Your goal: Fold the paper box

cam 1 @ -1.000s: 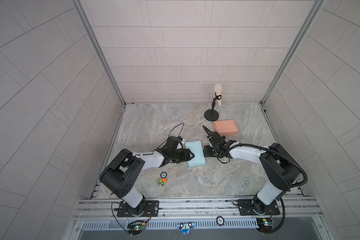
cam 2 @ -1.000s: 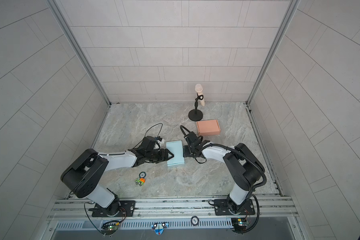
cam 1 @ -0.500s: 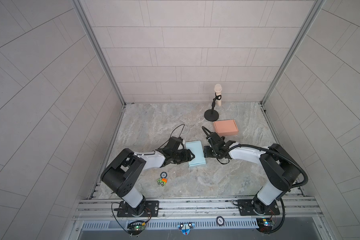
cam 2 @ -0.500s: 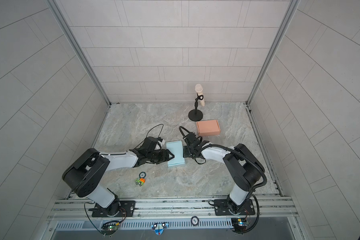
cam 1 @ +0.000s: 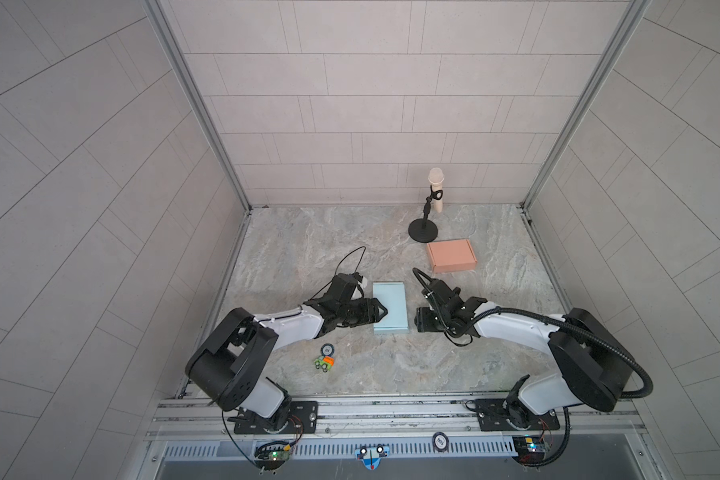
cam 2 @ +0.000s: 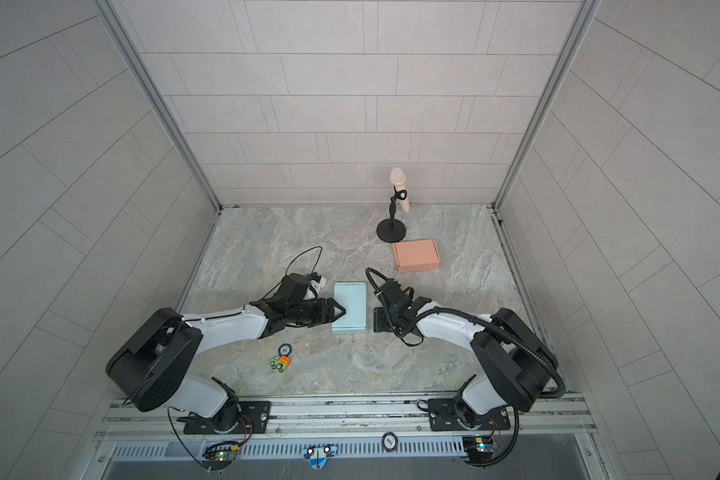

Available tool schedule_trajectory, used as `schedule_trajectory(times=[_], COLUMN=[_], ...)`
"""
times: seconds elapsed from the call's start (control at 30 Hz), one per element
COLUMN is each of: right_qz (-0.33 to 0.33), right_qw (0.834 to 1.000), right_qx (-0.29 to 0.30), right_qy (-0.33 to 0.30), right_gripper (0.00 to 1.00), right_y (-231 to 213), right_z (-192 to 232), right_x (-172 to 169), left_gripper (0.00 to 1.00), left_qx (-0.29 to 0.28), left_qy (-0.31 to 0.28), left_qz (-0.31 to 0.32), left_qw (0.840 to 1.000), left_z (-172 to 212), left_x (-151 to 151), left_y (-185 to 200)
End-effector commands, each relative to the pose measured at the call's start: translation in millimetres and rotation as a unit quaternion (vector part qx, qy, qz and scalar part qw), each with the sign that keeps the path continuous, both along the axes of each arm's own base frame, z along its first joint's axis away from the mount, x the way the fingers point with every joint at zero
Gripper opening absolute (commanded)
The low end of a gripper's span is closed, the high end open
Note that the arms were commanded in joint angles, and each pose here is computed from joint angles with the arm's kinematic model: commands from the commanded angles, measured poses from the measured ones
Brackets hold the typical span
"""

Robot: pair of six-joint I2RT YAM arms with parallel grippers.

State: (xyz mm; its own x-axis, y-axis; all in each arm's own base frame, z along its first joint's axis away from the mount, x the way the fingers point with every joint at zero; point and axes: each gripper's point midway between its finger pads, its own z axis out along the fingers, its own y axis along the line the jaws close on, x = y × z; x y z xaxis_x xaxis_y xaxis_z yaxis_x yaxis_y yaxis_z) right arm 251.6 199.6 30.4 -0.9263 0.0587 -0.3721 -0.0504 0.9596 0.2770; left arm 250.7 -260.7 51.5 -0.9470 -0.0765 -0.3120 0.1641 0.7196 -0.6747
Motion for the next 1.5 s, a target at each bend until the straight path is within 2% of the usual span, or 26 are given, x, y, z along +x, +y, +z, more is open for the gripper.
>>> schedule_trajectory(times=[0.0, 0.2, 0.63, 0.87, 1.13, 1.47], right_qz=[-0.015, 0.002, 0.021, 0.055, 0.034, -0.011], right_qw=[1.0, 1.0, 1.0, 0.998, 0.999, 1.0], right_qx=[0.003, -0.002, 0.002, 0.036, -0.006, -0.02], right_qy=[0.001, 0.009, 0.006, -0.003, 0.002, 0.007], right_gripper=[0.63, 0.63, 0.63, 0.64, 0.64, 0.64], right_y=[-0.2, 13.1, 32.6, 61.5, 30.9, -3.3], right_z=[3.3, -5.5, -6.5, 1.1, -3.0, -8.7], right_x=[-10.5, -21.8, -19.0, -19.3, -29.1, -27.4], left_gripper=[0.71, 0.71, 0.66, 0.65, 0.65, 0.65], left_qx=[0.015, 0.005, -0.016, -0.044, -0.022, -0.024], left_qy=[0.007, 0.008, 0.01, 0.02, 0.019, 0.017], left_qz=[-0.004, -0.002, -0.004, -0.007, -0.001, 0.002], left_qw=[1.0, 1.0, 1.0, 0.999, 1.0, 1.0], left_z=[-8.3, -9.6, -7.5, -7.6, -11.5, -10.2], left_x=[-15.4, -21.2, -22.1, -27.3, -25.6, -20.2], left_y=[1.8, -3.8, -14.9, -30.1, -17.6, -13.3])
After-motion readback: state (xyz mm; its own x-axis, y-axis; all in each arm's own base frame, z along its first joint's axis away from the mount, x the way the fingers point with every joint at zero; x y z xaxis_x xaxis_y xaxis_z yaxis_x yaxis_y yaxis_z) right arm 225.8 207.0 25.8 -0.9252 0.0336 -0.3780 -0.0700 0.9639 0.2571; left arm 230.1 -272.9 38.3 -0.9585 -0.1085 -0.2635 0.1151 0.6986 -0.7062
